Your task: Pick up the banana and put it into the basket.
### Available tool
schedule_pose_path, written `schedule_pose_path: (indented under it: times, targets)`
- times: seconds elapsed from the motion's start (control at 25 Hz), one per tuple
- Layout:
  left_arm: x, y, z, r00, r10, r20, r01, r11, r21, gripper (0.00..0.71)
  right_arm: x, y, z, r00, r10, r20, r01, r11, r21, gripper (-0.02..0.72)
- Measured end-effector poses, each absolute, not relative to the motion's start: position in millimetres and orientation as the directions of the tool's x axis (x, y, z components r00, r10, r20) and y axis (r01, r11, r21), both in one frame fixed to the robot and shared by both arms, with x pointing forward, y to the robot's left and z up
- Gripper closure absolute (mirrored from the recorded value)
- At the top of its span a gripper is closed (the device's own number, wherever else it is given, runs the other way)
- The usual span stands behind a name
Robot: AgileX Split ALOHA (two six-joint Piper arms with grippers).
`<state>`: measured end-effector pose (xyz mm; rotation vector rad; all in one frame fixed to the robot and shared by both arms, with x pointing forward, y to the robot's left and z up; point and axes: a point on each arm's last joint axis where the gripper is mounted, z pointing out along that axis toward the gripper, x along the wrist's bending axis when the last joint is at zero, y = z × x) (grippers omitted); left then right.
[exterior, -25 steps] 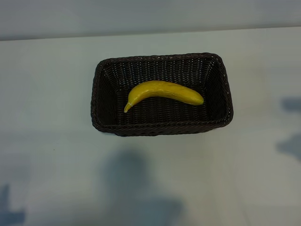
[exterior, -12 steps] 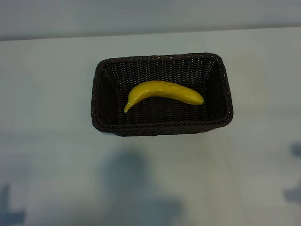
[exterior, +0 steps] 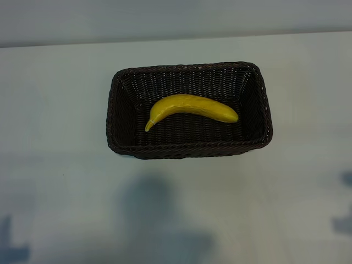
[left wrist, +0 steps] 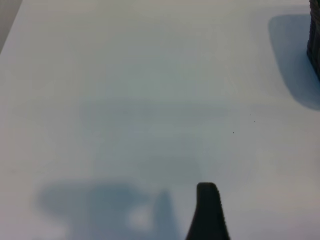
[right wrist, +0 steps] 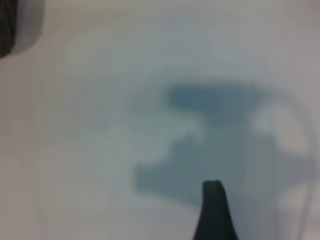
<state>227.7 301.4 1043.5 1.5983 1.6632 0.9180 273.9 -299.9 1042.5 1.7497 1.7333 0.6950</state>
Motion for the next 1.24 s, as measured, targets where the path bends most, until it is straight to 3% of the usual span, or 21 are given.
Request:
schedule_pose_path:
  times: [0.44, 0.72, 1.24]
  targets:
    - [227.8, 301.4, 1043.2, -0.048, 0.999, 0.016, 0.547, 0.013, 0.837, 0.148, 272.0, -299.8, 1043.2, 0.023, 0.999, -0.033, 0.687, 0.008, 0.727, 0.189]
    - [227.8, 301.4, 1043.2, -0.048, 0.999, 0.016, 0.547, 0.013, 0.837, 0.148, 235.1, -297.0, 1046.9, 0.067, 0.997, -0.043, 0.486, 0.005, 0.874, 0.189]
    - [227.8, 301.4, 1043.2, -0.048, 0.999, 0.016, 0.547, 0.013, 0.837, 0.148, 234.0, -296.8, 1047.0, 0.046, 0.998, -0.041, 0.478, 0.014, 0.878, 0.189]
